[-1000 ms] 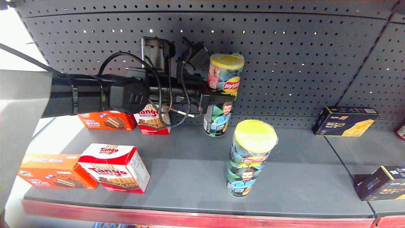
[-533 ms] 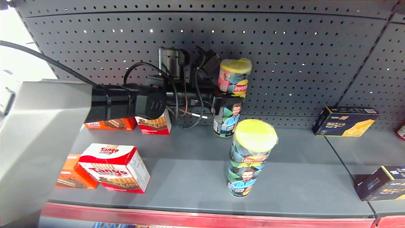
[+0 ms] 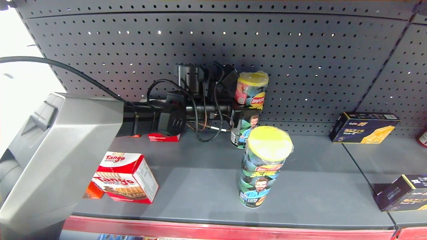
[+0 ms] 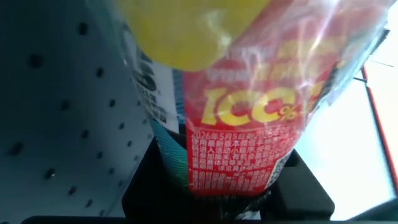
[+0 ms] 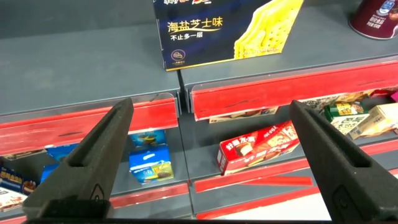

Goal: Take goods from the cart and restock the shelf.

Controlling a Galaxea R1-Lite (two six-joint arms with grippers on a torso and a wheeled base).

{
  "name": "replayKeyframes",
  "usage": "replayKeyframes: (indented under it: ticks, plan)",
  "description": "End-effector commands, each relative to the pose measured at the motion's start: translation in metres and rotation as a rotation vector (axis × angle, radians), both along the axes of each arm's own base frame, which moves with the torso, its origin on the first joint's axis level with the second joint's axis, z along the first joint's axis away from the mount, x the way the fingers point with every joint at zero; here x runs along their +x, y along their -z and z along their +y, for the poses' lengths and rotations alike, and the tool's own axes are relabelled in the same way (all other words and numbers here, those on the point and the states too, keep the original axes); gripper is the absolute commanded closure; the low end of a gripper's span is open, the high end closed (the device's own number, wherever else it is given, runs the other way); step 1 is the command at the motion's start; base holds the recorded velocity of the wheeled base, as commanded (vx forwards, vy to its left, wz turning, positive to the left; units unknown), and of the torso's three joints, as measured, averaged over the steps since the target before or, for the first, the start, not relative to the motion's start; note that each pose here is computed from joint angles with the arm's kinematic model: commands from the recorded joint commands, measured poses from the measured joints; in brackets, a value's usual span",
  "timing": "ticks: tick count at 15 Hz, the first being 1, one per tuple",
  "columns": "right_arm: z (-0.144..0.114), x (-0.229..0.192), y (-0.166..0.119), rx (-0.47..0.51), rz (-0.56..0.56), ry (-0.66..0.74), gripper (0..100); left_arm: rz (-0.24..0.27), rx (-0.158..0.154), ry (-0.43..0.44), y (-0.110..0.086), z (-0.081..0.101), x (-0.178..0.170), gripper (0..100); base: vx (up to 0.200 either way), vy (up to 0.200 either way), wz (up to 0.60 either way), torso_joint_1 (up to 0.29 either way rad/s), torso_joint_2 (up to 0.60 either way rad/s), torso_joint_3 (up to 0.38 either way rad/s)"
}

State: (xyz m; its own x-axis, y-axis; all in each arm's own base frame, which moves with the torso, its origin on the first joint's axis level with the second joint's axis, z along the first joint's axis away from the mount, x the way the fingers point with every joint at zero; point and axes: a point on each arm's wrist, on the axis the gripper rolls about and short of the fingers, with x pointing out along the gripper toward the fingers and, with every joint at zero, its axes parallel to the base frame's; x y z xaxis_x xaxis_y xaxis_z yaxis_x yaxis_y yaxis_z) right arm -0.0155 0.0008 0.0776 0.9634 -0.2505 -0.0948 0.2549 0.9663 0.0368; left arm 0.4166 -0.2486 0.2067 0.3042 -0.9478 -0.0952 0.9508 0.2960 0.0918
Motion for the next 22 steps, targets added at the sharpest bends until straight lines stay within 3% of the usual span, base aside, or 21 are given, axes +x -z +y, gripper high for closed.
replayKeyframes:
  ticks: [1,11,12,17,22]
  plan:
    - [0.000,0.000,0.000,0.000,0.003,-0.001,0,0.010,0.008,-0.001,0.008,-0.001,0.003,100,0.000,0.000,0.00,0.000,0.00,0.000]
    - [0.000,0.000,0.000,0.001,0.001,-0.001,0,0.001,0.011,-0.008,0.029,-0.001,0.008,100,0.000,0.000,0.00,0.000,0.00,0.000]
    - [0.000,0.000,0.000,0.000,0.001,0.002,0,-0.009,0.015,-0.017,0.029,-0.001,0.008,0,0.000,0.000,0.00,0.000,0.00,0.000]
    - [0.000,0.000,0.000,0.000,0.003,-0.001,0,-0.010,0.035,-0.081,0.029,-0.002,0.005,0,0.000,0.000,0.00,0.000,0.00,0.000]
    - [0.000,0.000,0.000,0.000,0.001,-0.001,0,0.013,0.056,-0.103,0.004,0.009,-0.024,0,0.000,0.000,0.00,0.000,0.00,0.000]
